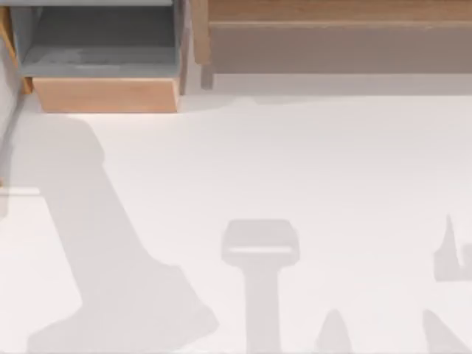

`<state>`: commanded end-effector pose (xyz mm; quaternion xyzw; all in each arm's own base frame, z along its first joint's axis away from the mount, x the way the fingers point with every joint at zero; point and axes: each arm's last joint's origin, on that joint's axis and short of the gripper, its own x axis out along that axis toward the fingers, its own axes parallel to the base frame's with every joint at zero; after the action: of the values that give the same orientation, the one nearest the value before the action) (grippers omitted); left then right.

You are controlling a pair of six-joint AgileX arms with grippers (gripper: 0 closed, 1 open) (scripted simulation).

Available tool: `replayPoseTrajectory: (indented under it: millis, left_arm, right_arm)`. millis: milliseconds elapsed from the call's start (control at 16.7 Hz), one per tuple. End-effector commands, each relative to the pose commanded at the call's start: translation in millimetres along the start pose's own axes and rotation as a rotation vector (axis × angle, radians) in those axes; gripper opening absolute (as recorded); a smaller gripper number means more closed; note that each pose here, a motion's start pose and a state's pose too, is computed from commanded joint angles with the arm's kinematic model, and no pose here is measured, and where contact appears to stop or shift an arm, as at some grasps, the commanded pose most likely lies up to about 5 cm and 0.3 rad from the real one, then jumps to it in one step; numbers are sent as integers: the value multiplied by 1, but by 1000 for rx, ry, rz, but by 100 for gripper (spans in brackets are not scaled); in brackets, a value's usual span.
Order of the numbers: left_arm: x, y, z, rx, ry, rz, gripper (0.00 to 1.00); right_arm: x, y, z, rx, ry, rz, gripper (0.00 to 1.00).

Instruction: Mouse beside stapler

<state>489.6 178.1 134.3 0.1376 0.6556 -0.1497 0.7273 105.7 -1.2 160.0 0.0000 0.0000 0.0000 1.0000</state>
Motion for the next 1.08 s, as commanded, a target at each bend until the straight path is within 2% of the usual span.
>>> replayPoseTrajectory:
  millis: [240,540,780,1080]
  left_arm:
    - [0,1,-1,-1,0,1,0]
    - [-32,0,-10,-62,-29,14,0]
    - [-75,-13,-17,-127,-95,54,0]
    - [-144,-54,-27,-172,-235,140,0]
  right_arm:
    - [0,0,0,0,0,0,100]
    - [0,0,0,0,0,0,100]
    - [0,0,0,0,0,0,100]
    - [0,0,0,0,0,0,100]
